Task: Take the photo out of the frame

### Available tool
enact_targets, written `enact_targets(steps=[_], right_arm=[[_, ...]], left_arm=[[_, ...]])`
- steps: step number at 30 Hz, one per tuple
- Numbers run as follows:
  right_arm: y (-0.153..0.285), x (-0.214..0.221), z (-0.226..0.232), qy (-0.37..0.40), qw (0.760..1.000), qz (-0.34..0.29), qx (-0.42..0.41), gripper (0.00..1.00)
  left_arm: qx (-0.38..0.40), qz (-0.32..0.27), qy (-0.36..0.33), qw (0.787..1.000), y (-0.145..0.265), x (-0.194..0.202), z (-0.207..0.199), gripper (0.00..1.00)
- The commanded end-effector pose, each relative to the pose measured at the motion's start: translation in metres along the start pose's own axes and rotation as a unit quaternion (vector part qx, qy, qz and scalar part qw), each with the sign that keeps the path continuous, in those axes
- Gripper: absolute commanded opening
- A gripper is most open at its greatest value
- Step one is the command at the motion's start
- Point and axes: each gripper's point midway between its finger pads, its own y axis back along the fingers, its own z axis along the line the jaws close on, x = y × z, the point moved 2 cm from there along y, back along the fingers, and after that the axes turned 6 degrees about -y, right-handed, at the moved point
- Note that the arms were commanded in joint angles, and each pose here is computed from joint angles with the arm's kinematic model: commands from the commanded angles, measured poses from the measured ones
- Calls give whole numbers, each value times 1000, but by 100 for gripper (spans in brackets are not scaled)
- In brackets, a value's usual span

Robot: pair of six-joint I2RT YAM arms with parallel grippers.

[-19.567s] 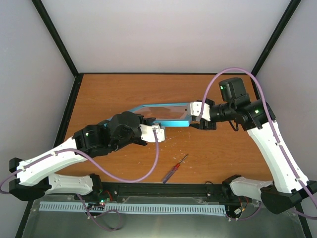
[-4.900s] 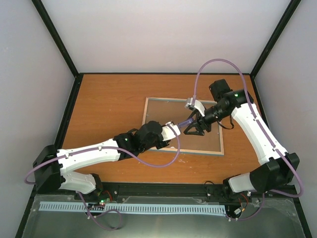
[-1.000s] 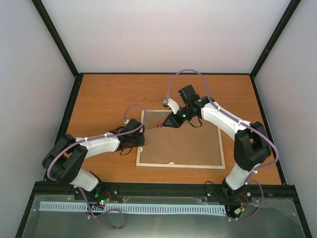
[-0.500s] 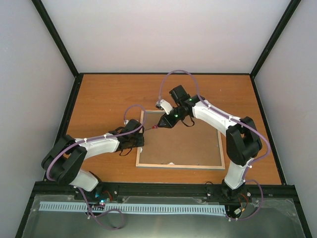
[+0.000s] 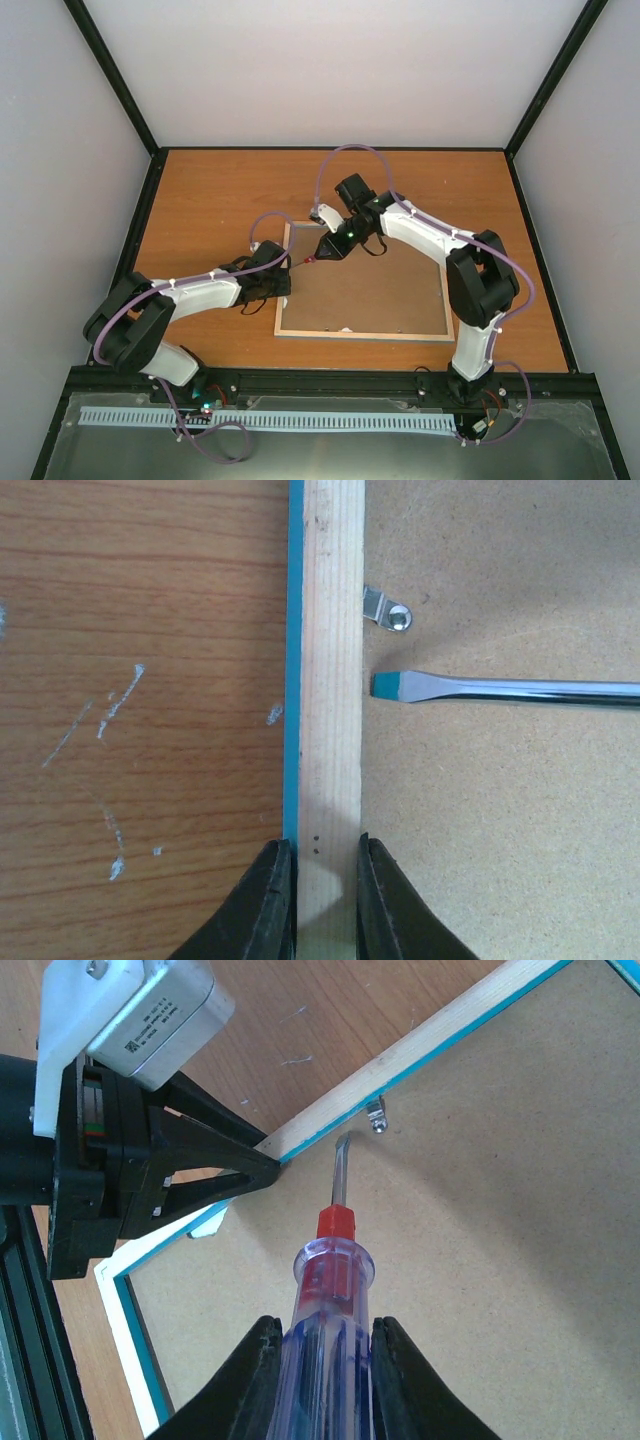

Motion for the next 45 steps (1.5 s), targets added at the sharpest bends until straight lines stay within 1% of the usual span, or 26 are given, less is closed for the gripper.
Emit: enact_targets(steps=[1,24,34,40,45], right_arm=[[-2,-9,5,4,1000,-6,-6,3],[-6,-10,-15,-18,999,-4,48,3],[-7,-7,-15,-24,998,6,51,3],[18,-2,-14,-14,996,6,90,3],[66,-9,-1,-1,994,-44,97,3]], left_arm=[[4,18,14,1000,-6,12,1,1],[6,24,4,1000,-9,14,0,1],[4,23,0,1000,-10,12,0,1],[0,24,-5,1000,-11,9,-1,1],[0,19,-3,1000,-8,4,-4,1]])
